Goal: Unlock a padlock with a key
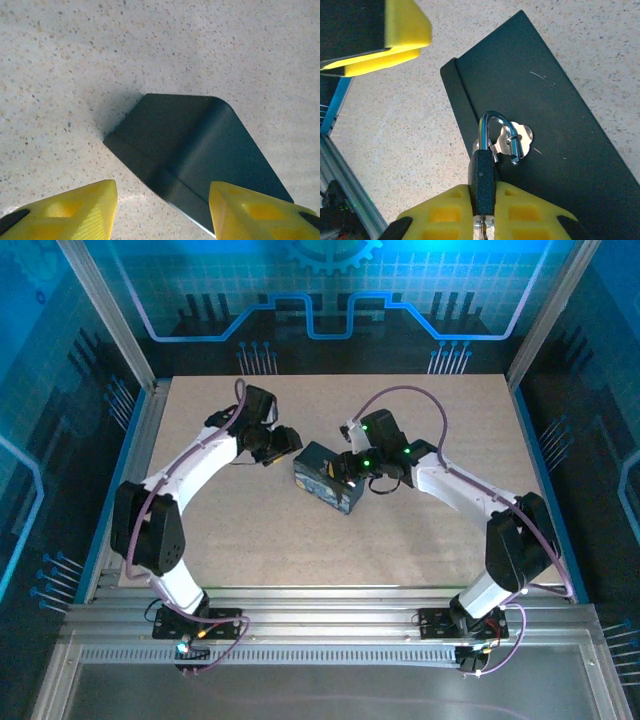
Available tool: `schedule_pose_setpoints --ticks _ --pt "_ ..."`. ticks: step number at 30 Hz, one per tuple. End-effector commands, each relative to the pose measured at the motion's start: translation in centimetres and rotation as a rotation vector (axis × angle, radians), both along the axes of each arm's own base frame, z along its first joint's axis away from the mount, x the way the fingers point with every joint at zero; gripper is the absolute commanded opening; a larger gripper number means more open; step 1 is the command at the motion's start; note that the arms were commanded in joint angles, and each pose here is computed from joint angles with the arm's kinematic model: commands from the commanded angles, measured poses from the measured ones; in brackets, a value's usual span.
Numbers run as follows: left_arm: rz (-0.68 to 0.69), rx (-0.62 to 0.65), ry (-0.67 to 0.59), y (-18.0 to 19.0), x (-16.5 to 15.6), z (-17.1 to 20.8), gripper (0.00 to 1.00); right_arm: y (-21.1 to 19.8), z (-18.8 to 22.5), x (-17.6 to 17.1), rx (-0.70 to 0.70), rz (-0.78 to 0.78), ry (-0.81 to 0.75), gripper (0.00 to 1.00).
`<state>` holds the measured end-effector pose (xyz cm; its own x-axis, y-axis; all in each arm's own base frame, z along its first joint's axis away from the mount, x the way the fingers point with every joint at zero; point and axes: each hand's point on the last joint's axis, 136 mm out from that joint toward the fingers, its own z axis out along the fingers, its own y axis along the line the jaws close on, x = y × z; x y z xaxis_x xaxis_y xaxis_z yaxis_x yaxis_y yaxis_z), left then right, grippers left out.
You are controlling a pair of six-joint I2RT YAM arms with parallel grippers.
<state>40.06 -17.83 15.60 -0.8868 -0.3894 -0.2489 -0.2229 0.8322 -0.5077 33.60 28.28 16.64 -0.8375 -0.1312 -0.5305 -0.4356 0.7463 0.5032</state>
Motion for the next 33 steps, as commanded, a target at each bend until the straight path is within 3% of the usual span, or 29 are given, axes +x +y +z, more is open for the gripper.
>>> schedule_pose_setpoints --ticks 1,11,19,25,33 --pt "-0.007 0.061 -0.017 0.1 1.4 -0.8 0.52 -0.3 -0.1 0.3 -0.004 -0.01 0.031 0.17" --pt "0.004 0.077 -0.026 0.4 1.6 -0.7 0.52 -3.7 -0.6 0.6 -0.195 -0.041 -0.054 0.25" --pt "0.002 0.077 -0.024 0.3 1.7 -0.5 0.52 -4.6 1.9 1.2 -0.231 -0.043 -0.163 0.32" --pt "0.0 0.085 -0.022 0.5 1.3 -0.5 0.52 -3.4 3.6 0.9 -0.233 0.085 -0.268 0.4" --pt "-0.004 0.094 -0.017 0.7 1.0 -0.5 0.52 -2.4 2.6 1.0 -0.313 0.239 -0.302 0.51"
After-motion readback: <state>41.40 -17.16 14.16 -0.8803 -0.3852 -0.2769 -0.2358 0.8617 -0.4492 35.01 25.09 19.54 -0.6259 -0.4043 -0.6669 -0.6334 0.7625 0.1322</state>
